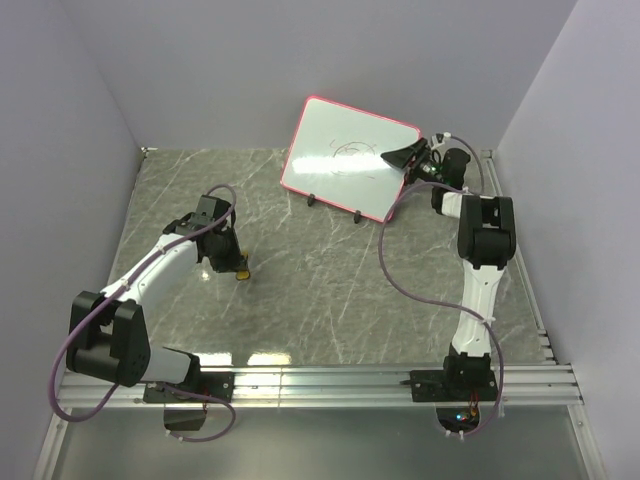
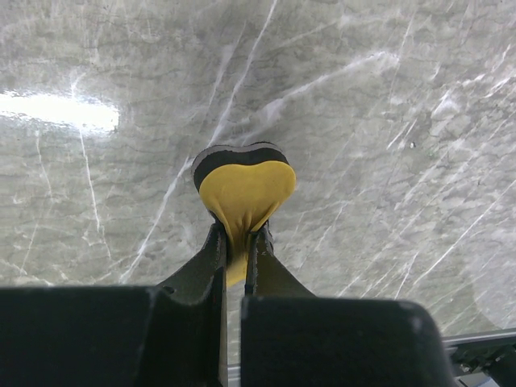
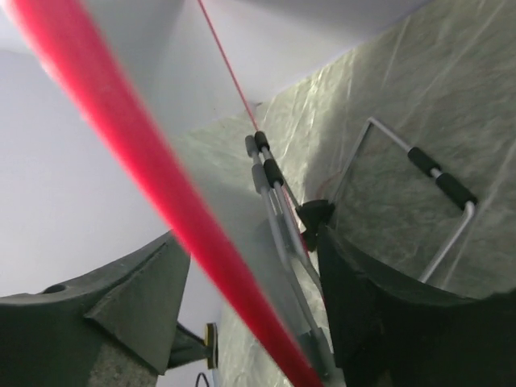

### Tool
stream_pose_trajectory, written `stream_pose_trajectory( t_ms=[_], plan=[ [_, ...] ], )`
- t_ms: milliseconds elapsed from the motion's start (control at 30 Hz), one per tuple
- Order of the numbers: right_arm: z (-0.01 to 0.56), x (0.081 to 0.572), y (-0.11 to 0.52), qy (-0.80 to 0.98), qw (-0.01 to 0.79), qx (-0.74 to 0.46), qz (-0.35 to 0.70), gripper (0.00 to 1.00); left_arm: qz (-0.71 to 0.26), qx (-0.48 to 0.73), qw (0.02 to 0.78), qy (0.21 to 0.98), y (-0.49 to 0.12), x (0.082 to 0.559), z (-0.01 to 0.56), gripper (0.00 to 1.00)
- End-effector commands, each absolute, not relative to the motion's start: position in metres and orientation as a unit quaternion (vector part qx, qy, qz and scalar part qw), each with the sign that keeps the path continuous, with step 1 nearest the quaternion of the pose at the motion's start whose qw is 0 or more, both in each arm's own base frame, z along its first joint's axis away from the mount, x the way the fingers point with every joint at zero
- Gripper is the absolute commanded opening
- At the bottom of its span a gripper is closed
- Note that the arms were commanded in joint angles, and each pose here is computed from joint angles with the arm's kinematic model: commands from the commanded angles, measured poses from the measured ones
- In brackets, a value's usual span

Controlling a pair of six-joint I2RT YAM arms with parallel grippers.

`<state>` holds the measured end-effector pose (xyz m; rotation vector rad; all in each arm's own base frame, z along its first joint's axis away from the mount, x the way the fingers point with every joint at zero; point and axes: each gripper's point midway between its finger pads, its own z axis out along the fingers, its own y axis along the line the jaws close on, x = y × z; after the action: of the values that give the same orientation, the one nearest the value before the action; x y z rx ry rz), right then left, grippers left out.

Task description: Erase the whiteboard

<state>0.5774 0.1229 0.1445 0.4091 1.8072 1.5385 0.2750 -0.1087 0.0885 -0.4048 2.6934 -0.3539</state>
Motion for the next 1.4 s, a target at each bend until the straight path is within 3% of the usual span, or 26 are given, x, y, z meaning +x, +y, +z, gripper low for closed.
stream_pose_trajectory(
  t_ms=[0, 67, 133, 167, 200, 333, 767, 900, 1367],
  plan=[
    [0.177, 0.58, 0.131, 0.673, 0.383, 0.115, 0.622, 0.69, -0.124, -0.141, 0.223, 0.957, -0.108, 0.284, 0.106, 0.0],
    [0.172, 0.579, 0.131, 0.673, 0.379, 0.115, 0.624, 0.63, -0.122, -0.141, 0.225, 0.956, -0.106, 0.283, 0.107, 0.0],
    [0.168, 0.577, 0.132, 0.675, 0.373, 0.114, 0.626, 0.49, -0.118, -0.141, 0.225, 0.957, -0.105, 0.282, 0.106, 0.0],
    [0.167, 0.575, 0.132, 0.675, 0.371, 0.114, 0.627, 0.42, -0.119, -0.141, 0.224, 0.957, -0.105, 0.282, 0.106, 0.0],
    [0.166, 0.573, 0.134, 0.676, 0.37, 0.111, 0.628, 0.28, -0.119, -0.141, 0.224, 0.957, -0.105, 0.282, 0.106, 0.0],
    [0.155, 0.563, 0.14, 0.687, 0.356, 0.103, 0.625, 0.0, -0.121, -0.139, 0.223, 0.957, -0.106, 0.282, 0.104, 0.0],
    [0.14, 0.496, 0.167, 0.698, 0.326, 0.064, 0.634, 0.0, -0.128, -0.135, 0.229, 0.956, -0.108, 0.283, 0.103, 0.0],
    [0.135, 0.458, 0.205, 0.714, 0.299, 0.033, 0.632, 0.0, -0.13, -0.131, 0.236, 0.954, -0.109, 0.287, 0.108, 0.0],
    [0.09, 0.384, 0.229, 0.81, 0.284, 0.0, 0.512, 0.0, -0.149, -0.115, 0.261, 0.947, -0.118, 0.307, 0.12, 0.0]
  ],
)
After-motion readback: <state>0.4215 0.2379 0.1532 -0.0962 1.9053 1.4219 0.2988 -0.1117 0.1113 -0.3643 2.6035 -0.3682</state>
